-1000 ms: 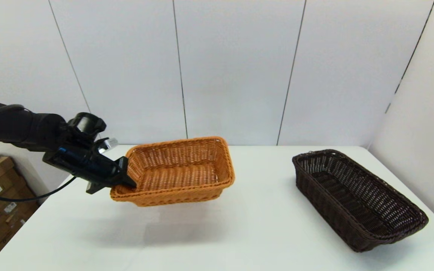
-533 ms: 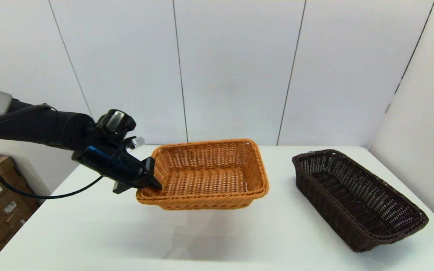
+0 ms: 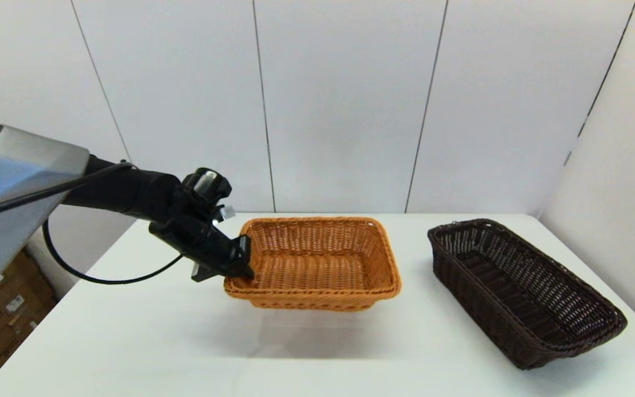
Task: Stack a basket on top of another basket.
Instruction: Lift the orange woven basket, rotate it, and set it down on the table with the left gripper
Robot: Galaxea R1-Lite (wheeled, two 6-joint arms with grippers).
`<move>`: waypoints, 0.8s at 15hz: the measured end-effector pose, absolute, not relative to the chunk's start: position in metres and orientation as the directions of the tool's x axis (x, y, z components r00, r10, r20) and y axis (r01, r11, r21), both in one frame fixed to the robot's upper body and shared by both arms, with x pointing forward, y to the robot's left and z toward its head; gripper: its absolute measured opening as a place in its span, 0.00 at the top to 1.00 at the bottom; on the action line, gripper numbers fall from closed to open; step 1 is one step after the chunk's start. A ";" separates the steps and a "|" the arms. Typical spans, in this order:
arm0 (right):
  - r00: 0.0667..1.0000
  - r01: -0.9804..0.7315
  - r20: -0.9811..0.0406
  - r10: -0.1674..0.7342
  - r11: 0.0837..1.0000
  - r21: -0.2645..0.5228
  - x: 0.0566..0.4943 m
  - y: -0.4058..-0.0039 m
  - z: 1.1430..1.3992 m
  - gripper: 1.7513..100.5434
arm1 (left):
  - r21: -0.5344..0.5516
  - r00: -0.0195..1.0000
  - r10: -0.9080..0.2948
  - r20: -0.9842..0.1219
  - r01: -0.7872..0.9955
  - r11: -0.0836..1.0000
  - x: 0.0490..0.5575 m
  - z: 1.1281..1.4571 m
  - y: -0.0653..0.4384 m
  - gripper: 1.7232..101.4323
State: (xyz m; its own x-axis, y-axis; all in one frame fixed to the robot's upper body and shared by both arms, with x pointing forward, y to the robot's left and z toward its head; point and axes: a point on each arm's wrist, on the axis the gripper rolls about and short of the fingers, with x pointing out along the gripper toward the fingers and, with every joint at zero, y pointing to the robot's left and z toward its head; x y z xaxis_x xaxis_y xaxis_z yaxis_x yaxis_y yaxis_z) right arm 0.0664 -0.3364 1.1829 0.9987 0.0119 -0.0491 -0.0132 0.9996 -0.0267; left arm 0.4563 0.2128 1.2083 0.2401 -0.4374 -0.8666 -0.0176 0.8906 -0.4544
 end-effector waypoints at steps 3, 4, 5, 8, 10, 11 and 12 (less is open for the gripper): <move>0.999 -0.013 -0.049 0.012 1.000 -0.026 0.066 -0.336 1.183 0.03 | -0.447 0.217 -0.436 -0.874 -0.005 0.894 0.460 1.202 0.205 0.87; 0.999 -0.013 -0.049 0.011 1.000 -0.026 0.066 -0.336 1.183 0.03 | -0.444 0.204 -0.434 -0.877 0.000 0.896 0.460 1.201 0.201 0.87; 0.999 -0.013 -0.049 0.012 1.000 -0.027 0.066 -0.336 1.183 0.03 | -0.440 0.190 -0.432 -0.882 0.001 0.898 0.461 1.199 0.198 0.87; 0.999 -0.013 -0.049 0.012 1.000 -0.027 0.066 -0.336 1.183 0.03 | -0.432 0.165 -0.427 -0.889 0.005 0.902 0.464 1.191 0.191 0.87; 0.999 -0.013 -0.049 0.012 1.000 -0.027 0.066 -0.336 1.183 0.03 | -0.428 0.153 -0.423 -0.893 0.000 0.904 0.466 1.185 0.190 0.87; 0.999 -0.013 -0.049 0.012 1.000 -0.027 0.066 -0.336 1.183 0.03 | -0.426 0.149 -0.421 -0.895 -0.001 0.905 0.466 1.183 0.189 0.87; 0.999 -0.013 -0.049 0.011 1.000 -0.026 0.066 -0.336 1.183 0.03 | -0.425 0.145 -0.420 -0.896 -0.001 0.905 0.467 1.181 0.189 0.87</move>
State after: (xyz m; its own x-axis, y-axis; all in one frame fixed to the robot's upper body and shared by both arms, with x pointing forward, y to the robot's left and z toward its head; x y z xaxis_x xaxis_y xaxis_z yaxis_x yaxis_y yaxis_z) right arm 0.0664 -0.3364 1.1829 0.9987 0.0113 -0.0491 -0.0126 0.9996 -0.0264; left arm 0.4665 0.1890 1.1812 0.1455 -0.4203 -0.8956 -0.0008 0.9052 -0.4249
